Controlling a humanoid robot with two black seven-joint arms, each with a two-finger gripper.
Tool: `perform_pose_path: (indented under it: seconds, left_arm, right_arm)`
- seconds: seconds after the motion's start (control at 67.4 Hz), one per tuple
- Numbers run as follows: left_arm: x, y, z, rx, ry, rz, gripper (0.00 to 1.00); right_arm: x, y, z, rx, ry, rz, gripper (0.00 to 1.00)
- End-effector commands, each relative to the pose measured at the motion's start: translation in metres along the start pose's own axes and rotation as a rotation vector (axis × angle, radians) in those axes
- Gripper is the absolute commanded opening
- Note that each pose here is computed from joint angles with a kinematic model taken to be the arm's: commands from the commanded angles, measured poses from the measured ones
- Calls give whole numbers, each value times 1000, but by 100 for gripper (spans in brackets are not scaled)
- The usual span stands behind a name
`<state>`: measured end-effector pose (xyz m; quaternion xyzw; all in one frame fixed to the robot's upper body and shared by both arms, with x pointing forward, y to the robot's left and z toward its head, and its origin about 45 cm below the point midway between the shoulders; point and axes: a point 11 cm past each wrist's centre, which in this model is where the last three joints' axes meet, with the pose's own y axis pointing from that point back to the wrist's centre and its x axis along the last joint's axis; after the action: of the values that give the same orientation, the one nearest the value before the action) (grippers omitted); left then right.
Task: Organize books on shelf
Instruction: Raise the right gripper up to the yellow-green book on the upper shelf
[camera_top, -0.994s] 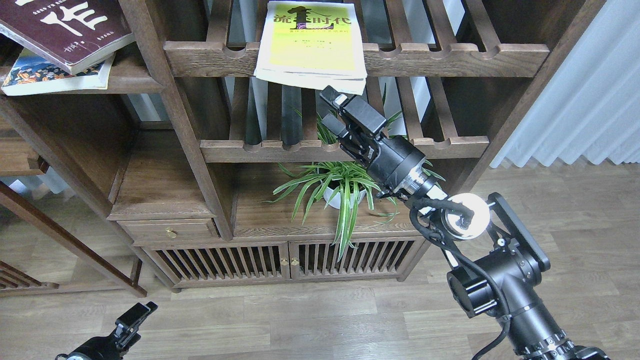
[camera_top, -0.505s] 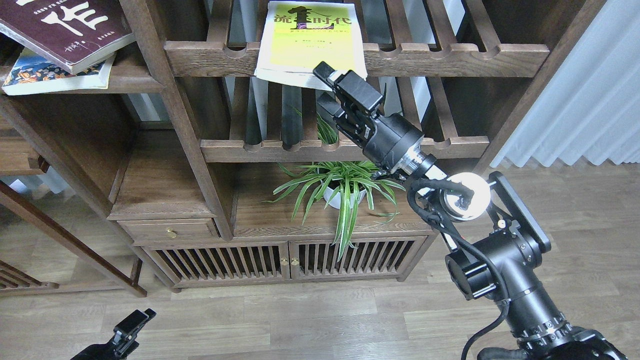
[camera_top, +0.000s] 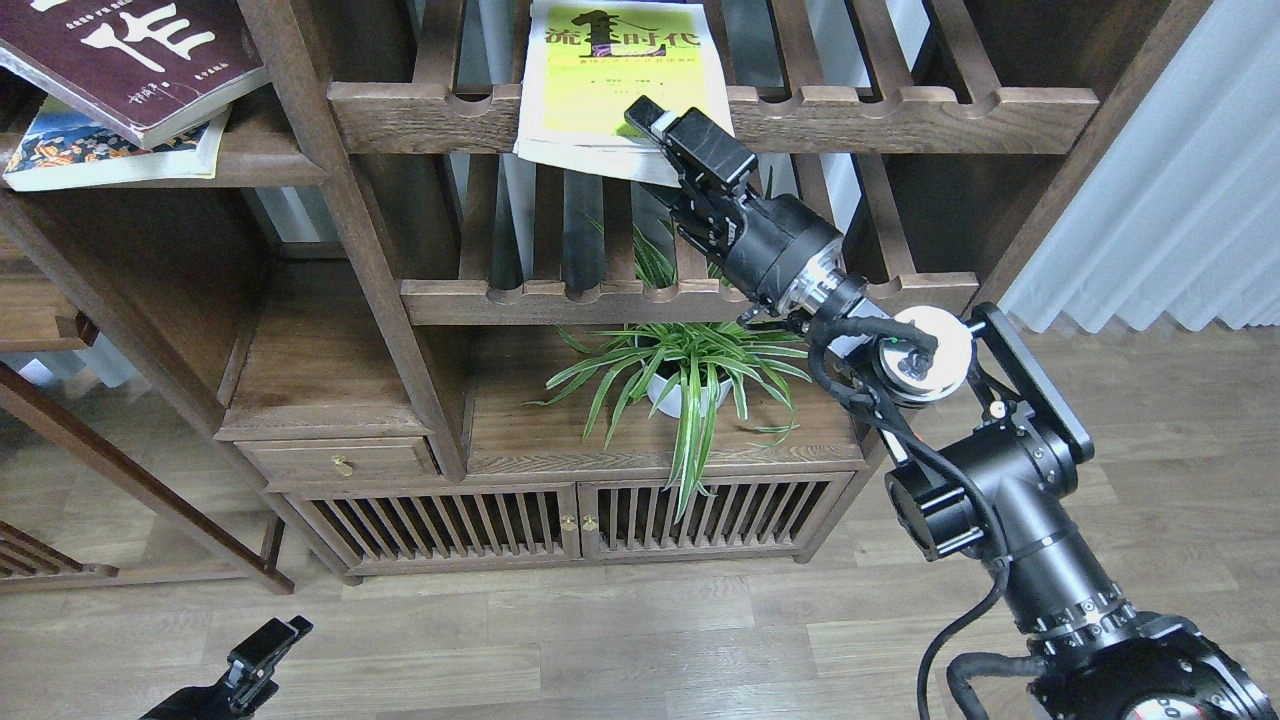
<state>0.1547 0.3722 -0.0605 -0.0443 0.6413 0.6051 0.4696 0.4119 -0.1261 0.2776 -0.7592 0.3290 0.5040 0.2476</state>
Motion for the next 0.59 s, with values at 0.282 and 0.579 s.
perform_pose_path:
  seconds: [0.282,0.579]
  left_arm:
    - [-1,0,0,9,-6,0,99]
    - [1,0,-2,17,-11,4,99]
  right_arm:
    - [-4,-8,-10,13,19,7,65]
    - [-10,-4,-27,60,17,-35,29]
